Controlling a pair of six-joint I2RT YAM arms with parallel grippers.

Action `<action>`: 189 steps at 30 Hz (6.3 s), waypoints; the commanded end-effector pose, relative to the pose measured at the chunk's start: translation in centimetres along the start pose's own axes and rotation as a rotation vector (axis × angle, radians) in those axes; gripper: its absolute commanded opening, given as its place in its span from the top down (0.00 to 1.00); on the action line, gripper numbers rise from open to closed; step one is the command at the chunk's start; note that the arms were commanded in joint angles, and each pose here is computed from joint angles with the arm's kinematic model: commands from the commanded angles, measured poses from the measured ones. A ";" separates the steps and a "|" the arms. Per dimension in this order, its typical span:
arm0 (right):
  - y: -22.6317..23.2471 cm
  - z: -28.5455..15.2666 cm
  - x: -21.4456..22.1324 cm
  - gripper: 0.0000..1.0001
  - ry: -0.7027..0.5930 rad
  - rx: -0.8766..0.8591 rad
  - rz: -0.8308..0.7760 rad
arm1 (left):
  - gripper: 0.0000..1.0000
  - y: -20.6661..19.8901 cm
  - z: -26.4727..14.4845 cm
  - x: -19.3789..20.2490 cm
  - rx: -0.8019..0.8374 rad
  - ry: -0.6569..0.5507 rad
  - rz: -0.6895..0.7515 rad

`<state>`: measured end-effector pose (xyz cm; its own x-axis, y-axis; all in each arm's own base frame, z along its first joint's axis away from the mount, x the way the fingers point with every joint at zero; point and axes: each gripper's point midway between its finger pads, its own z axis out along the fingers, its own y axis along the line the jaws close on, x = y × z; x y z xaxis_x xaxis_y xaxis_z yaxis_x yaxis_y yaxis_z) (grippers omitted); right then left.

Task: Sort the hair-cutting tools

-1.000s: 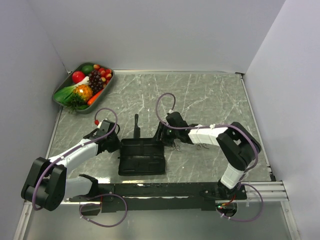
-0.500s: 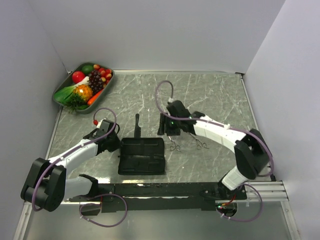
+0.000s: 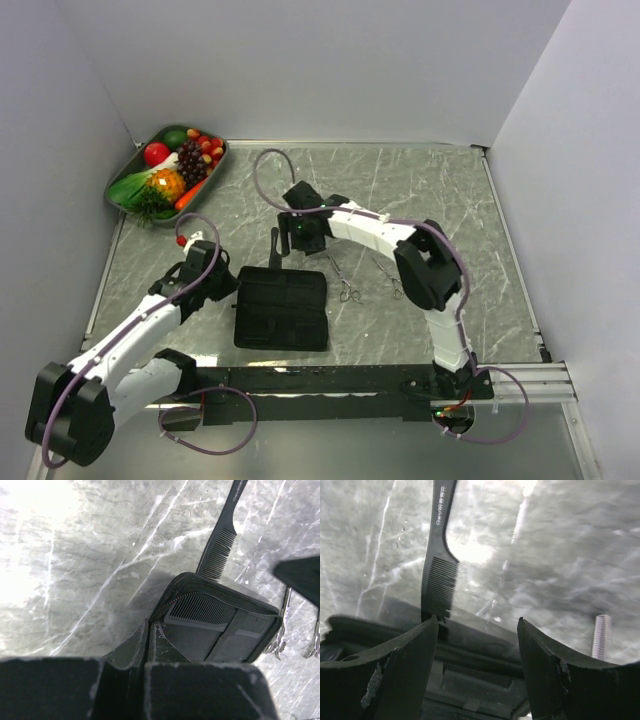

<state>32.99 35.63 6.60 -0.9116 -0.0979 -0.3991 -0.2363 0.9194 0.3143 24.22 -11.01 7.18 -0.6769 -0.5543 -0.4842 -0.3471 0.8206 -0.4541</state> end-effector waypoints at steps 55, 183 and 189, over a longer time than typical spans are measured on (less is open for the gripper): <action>-14.0 0.8 11.2 0.59 0.151 0.546 -0.057 | 0.99 2.4 1.2 -7.1 -0.118 -0.148 -0.056; -4.3 -19.0 26.5 0.36 0.102 0.178 -0.419 | 0.03 -11.5 -7.6 -5.0 0.478 0.074 0.306; -3.3 -15.4 28.9 0.30 0.131 0.127 -0.285 | 0.03 -11.4 -7.4 -4.1 0.486 0.117 0.301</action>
<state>2.86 22.59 9.01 -0.8099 -0.4656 -0.3568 -0.5087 0.8603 0.0320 26.46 -16.31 19.10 -0.7774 -0.2939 -0.5561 0.1295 0.7904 -0.5987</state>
